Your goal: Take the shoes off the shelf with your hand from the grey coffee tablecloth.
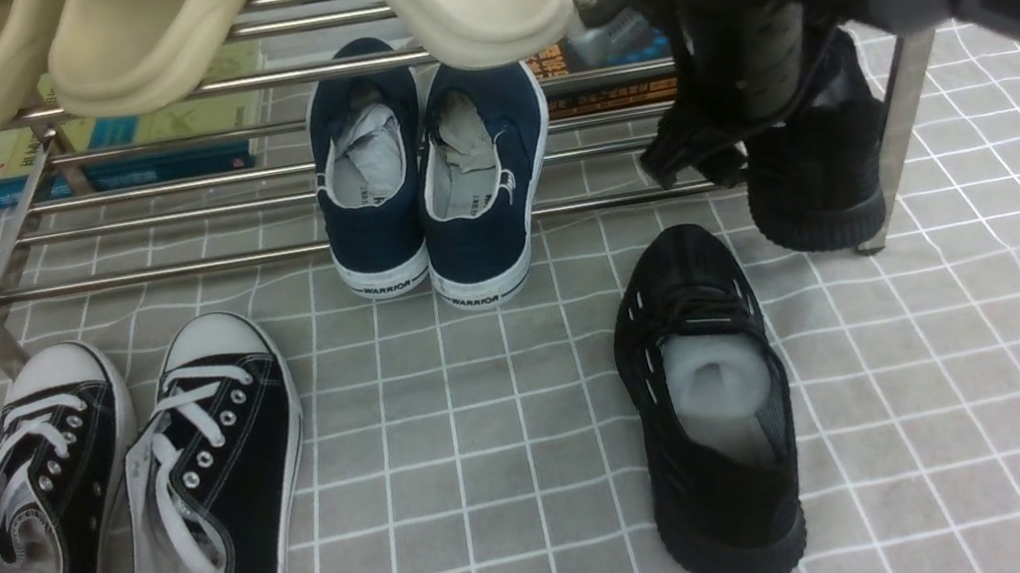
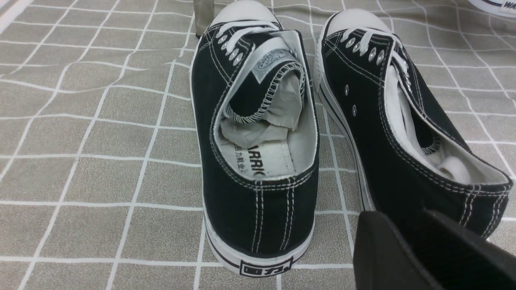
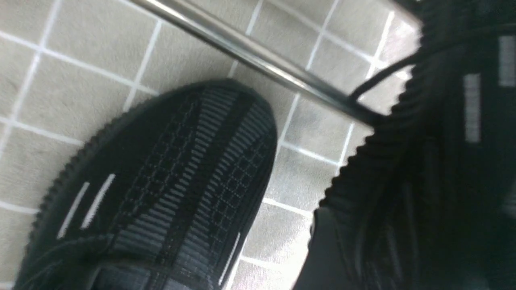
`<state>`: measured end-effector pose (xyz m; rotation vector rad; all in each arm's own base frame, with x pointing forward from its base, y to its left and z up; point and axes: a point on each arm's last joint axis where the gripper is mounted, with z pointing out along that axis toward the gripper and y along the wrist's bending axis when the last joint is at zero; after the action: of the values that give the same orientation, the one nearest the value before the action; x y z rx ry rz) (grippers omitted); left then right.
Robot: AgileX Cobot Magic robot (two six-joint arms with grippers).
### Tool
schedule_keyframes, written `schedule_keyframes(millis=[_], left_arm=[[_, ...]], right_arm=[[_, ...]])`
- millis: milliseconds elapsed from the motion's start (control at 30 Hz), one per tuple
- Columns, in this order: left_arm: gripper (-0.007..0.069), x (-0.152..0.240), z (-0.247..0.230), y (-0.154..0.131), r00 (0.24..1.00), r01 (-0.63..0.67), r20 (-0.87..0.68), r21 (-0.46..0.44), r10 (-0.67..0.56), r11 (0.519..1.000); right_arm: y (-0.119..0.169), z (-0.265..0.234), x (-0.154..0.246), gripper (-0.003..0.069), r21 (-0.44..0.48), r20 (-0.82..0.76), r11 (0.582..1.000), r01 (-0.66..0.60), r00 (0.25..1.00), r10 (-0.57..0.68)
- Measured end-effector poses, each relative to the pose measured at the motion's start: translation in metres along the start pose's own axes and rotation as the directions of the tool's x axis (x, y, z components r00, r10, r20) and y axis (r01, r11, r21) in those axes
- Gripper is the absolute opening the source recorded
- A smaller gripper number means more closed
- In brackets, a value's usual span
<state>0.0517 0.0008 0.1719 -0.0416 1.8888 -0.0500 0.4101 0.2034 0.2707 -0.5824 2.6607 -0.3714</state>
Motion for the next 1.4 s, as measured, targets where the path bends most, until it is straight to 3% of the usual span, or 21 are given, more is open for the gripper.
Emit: schedule_keyframes(millis=[67, 200, 233, 267, 500, 767, 1167, 1400], left_arm=[[0.016, 0.0, 0.0, 0.0, 1.0, 0.0, 0.0, 0.0, 0.0, 1.0], [0.016, 0.0, 0.0, 0.0, 1.0, 0.0, 0.0, 0.0, 0.0, 1.0], [0.016, 0.0, 0.0, 0.0, 1.0, 0.0, 0.0, 0.0, 0.0, 1.0], [0.016, 0.0, 0.0, 0.0, 1.0, 0.0, 0.0, 0.0, 0.0, 1.0], [0.016, 0.0, 0.0, 0.0, 1.0, 0.0, 0.0, 0.0, 0.0, 1.0], [0.016, 0.0, 0.0, 0.0, 1.0, 0.0, 0.0, 0.0, 0.0, 1.0], [0.016, 0.0, 0.0, 0.0, 1.0, 0.0, 0.0, 0.0, 0.0, 1.0], [0.016, 0.0, 0.0, 0.0, 1.0, 0.0, 0.0, 0.0, 0.0, 1.0]], right_arm=[[-0.001, 0.009, 0.0, 0.0417, 0.005, -0.019, 1.0, 0.002, 1.0, -0.002], [-0.003, 0.011, 0.0, 0.0213, 0.012, -0.018, 1.0, 0.015, 1.0, -0.015], [-0.006, 0.008, 0.0, 0.0067, 0.009, -0.012, 1.0, 0.026, 1.0, -0.026], [-0.007, 0.006, 0.0, 0.0029, 0.005, -0.008, 1.0, 0.03, 1.0, -0.03], [-0.01, -0.032, 0.004, 0.0018, -0.118, 0.033, 0.993, -0.025, 0.999, 0.03], [-0.013, -0.055, 0.031, 0.0018, -0.187, 0.01, 0.981, -0.047, 0.999, 0.05], [-0.021, -0.075, 0.105, 0.0018, -0.183, -0.107, 0.969, -0.164, 0.983, 0.146], [-0.011, -0.05, 0.137, 0.0018, -0.158, -0.219, 0.96, -0.23, 0.956, 0.193]])
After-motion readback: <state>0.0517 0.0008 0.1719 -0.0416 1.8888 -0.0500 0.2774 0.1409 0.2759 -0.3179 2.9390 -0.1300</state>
